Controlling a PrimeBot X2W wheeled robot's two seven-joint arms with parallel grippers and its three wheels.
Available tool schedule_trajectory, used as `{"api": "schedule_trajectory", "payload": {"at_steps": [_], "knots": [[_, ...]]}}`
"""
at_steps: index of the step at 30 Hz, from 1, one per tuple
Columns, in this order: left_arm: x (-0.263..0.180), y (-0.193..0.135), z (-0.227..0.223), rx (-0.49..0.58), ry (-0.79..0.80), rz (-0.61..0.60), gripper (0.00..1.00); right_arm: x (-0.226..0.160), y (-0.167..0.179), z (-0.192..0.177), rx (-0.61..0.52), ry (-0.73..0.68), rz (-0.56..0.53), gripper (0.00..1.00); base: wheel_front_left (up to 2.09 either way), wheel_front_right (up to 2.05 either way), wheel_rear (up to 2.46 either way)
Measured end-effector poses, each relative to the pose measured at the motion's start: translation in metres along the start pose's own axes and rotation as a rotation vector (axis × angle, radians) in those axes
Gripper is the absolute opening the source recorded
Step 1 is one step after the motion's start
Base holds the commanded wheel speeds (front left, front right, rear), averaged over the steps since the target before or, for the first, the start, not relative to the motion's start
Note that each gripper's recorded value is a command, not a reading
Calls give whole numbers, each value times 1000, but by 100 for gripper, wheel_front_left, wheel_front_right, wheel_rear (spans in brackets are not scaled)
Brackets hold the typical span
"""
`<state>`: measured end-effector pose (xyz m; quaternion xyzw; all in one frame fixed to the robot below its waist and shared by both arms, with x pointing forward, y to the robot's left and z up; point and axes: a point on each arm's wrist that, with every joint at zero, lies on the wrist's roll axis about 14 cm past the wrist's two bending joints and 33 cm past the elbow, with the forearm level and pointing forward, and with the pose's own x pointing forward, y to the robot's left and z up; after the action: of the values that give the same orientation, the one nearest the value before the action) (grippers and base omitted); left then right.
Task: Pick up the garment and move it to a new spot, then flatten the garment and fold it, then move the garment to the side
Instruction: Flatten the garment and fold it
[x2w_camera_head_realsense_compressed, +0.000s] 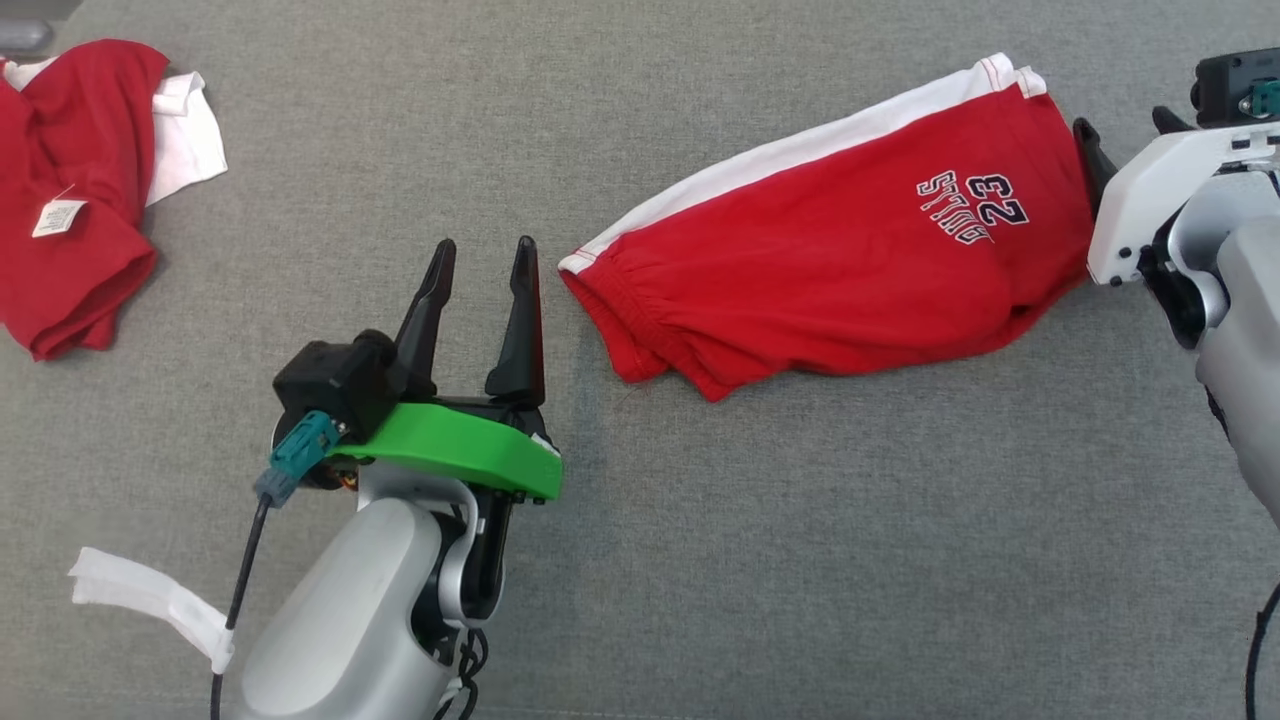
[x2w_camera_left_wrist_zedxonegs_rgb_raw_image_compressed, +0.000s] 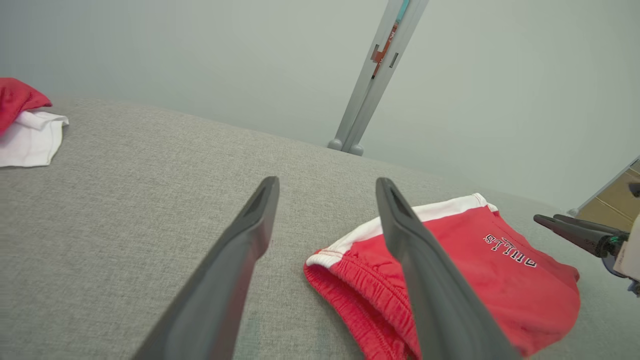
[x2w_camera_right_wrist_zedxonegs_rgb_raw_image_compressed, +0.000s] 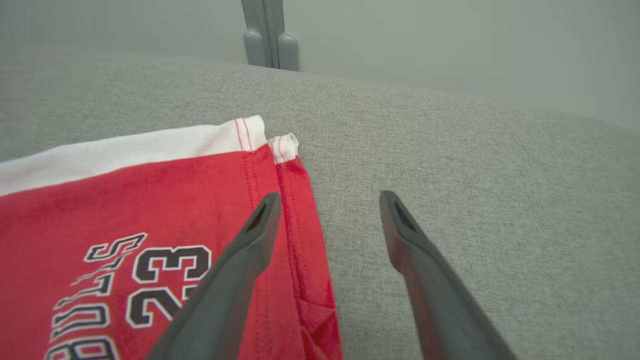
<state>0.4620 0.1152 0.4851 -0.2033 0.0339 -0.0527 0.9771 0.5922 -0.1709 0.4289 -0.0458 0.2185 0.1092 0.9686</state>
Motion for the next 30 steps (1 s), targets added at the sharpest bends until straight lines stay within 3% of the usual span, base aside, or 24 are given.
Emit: {"api": "schedule_trajectory", "payload": {"at_steps": [8, 13, 14, 15, 16, 17, 24, 30], "knots": [[-16, 41, 8, 32, -25, 121, 100, 5, 13, -44, 81, 173, 43, 100, 0, 0, 0], [-26, 61, 13, 42, -41, 185, 100, 9, 21, -52, 81, 217, 70, 100, 0, 0, 0], [-27, 63, 13, 42, -42, 189, 100, 9, 22, -53, 78, 221, 72, 77, 0, 0, 0], [-29, 64, 14, 41, -43, 193, 100, 9, 22, -52, 76, 222, 75, 38, 0, 0, 0], [-29, 64, 15, 41, -46, 195, 100, 9, 24, -53, 76, 225, 78, 29, 0, 0, 0], [-30, 64, 16, 43, -50, 195, 100, 8, 25, -53, 69, 229, 82, 0, 0, 0, 0], [-28, 57, 15, 53, -51, 161, 100, -2, 22, -48, 76, 168, 68, 0, 0, 0, 0], [-23, 44, 15, 73, -53, 115, 100, -24, 9, -47, 168, 56, 18, 0, 0, 0, 0]]}}
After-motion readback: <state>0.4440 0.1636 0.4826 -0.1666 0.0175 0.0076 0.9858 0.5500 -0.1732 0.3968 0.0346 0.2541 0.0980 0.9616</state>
